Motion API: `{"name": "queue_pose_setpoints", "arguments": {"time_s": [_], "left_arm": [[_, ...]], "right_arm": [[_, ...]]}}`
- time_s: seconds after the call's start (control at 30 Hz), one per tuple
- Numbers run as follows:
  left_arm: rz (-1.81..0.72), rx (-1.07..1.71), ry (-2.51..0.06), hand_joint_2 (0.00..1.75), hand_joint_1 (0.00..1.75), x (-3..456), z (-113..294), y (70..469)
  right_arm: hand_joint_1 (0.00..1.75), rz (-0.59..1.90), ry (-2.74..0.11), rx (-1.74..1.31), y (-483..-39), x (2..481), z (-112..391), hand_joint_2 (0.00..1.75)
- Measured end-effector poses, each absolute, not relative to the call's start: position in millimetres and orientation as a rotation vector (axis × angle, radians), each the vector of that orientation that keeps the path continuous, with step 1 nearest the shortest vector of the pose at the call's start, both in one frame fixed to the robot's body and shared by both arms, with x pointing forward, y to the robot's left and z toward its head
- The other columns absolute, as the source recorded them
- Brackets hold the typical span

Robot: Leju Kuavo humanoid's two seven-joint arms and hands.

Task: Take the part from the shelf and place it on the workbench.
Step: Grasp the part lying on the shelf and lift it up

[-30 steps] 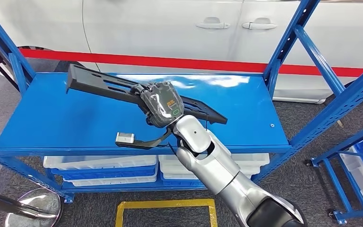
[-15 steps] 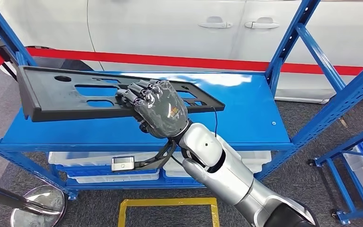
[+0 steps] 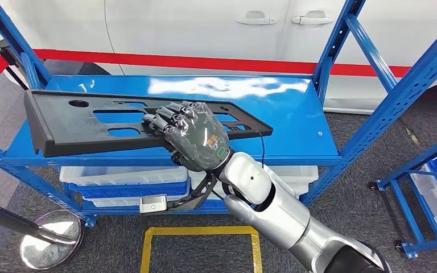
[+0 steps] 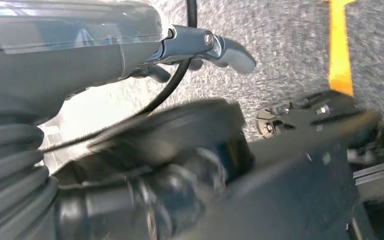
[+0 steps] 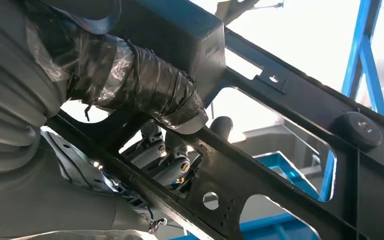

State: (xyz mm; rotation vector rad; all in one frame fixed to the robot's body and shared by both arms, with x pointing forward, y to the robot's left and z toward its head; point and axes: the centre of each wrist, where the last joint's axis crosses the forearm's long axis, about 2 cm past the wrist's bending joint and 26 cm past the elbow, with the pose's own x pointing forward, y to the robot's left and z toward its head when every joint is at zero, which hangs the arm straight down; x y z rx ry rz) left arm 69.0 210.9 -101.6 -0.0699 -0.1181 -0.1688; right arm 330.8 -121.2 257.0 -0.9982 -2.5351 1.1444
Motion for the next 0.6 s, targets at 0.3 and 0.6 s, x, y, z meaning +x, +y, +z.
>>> {"name": "queue_pose_setpoints", "arguments": {"time_s": [0.3, 0.6], "left_arm": [[-0.265, 0.109, -0.189, 1.75, 0.0, 63, -104, 222], [-0.426, 0.149, -0.047, 1.75, 0.0, 53, -106, 227]], "right_arm": [[1.75, 1.223, -2.462, -1.055, -138, 336, 250, 1.75], [1.75, 1.22, -2.47, -1.082, -140, 336, 254, 1.75]]}}
